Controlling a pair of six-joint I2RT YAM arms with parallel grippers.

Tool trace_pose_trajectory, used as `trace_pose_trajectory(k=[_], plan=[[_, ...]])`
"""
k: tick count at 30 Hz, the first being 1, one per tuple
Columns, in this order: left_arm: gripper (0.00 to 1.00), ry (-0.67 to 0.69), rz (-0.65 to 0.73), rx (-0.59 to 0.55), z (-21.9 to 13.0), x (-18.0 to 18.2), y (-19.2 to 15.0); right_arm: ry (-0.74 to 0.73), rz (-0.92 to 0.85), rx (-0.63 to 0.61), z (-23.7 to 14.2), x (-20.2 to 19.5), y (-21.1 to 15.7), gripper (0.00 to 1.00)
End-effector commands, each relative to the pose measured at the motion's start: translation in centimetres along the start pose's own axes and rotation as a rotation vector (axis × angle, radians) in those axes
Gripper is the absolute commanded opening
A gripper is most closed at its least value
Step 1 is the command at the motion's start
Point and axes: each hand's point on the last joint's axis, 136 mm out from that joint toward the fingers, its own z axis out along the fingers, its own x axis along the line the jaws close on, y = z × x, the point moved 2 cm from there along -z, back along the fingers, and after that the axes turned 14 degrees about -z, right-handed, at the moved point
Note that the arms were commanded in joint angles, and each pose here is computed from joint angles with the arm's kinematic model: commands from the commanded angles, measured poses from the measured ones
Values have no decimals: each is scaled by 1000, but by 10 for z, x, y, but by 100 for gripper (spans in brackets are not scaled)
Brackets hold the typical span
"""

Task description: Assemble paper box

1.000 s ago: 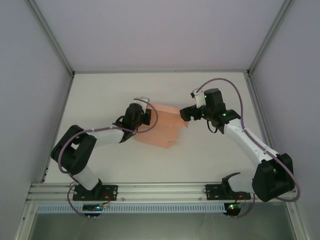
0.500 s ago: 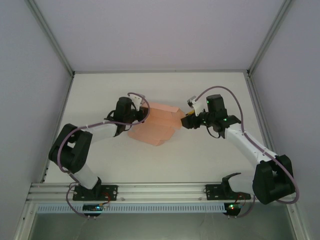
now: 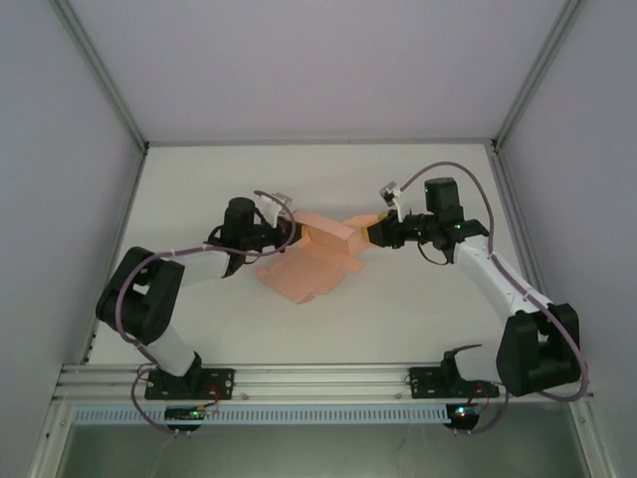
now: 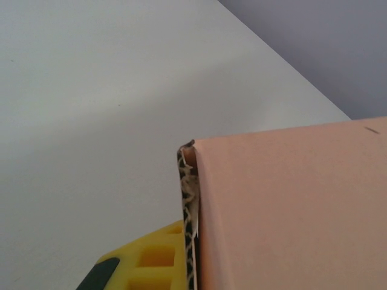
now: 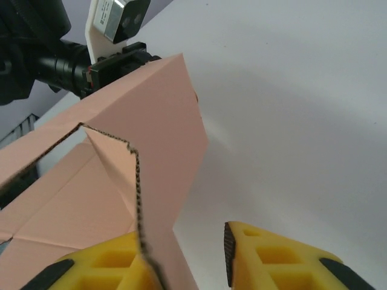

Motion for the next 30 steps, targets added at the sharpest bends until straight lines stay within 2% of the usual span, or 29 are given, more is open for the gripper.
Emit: trace_pose_trajectory(k=[1, 3, 4, 7, 11, 19, 24, 27, 30], plan=[[0, 103, 0, -99, -7, 5, 28, -140, -17, 9, -13, -6, 18, 60], [0, 138, -14, -105, -7, 11, 29, -238, 3, -12, -19, -11, 26, 96], [0, 139, -15, -107, -6, 11, 29, -275, 9, -23, -21, -12, 30, 99], [0, 145, -19, -111, -5, 13, 29, -342, -20, -70, -25, -10, 49, 99], [0, 167, -31, -116, -5, 16, 30, -349, -73, -78, -18, -1, 65, 99], [0, 223, -38, -125, -9, 22, 31, -365, -106, 110, 20, -10, 37, 99], [0, 261, -53, -127, -9, 27, 33, -441, -136, 222, 42, -22, 15, 99], [0, 283, -59, -112, -6, 30, 33, -512, -167, 215, 53, -33, 20, 99], [0, 302, -25, -104, -2, 28, 29, -636, -173, 154, 60, -47, 34, 99]])
